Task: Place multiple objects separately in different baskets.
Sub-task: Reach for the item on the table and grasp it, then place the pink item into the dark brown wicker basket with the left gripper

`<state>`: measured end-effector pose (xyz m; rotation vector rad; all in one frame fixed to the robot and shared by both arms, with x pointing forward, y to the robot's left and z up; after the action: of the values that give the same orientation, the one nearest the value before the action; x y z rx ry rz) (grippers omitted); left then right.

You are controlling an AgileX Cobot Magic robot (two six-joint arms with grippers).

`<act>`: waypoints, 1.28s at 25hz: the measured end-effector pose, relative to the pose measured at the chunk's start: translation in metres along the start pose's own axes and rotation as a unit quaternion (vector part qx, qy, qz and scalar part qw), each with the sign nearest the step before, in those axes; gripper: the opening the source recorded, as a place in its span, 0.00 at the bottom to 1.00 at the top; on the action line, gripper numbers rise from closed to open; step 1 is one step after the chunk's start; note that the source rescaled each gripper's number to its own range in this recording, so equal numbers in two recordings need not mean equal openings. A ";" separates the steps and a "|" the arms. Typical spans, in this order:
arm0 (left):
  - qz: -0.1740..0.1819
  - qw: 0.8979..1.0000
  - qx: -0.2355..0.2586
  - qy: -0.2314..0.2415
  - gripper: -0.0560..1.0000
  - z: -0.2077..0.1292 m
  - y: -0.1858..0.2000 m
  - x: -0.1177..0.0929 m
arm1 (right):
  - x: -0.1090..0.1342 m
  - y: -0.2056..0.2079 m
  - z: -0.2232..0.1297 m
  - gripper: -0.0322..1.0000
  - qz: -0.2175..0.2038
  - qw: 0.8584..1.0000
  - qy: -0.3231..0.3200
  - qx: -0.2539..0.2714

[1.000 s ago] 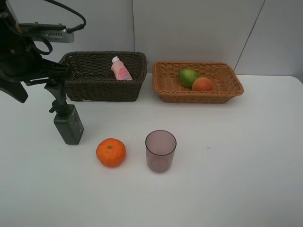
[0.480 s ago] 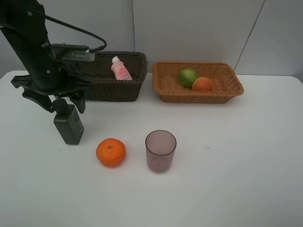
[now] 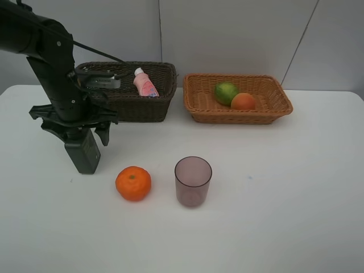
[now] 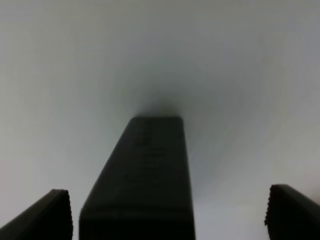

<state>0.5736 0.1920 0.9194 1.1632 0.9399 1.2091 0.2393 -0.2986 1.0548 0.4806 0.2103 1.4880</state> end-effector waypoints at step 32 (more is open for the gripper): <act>0.000 1.000 -0.002 0.006 0.53 0.002 -0.005 -0.001 | 0.000 0.000 0.000 0.80 0.000 1.000 -0.001 0.000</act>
<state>0.5759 0.1913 0.9152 1.1533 0.9465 1.2194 0.2393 -0.2986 1.0548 0.4822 0.2086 1.4875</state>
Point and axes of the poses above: a point on each arm's last joint axis where the gripper is mounted, y pointing back along that axis away from the gripper, x along the wrist's bending axis when the last joint is at zero, z = x × y, the point moved 1 cm from there along -y, pointing out along that axis toward the gripper, and after that the axes turned 8 degrees about -y, right-handed, at the moved point
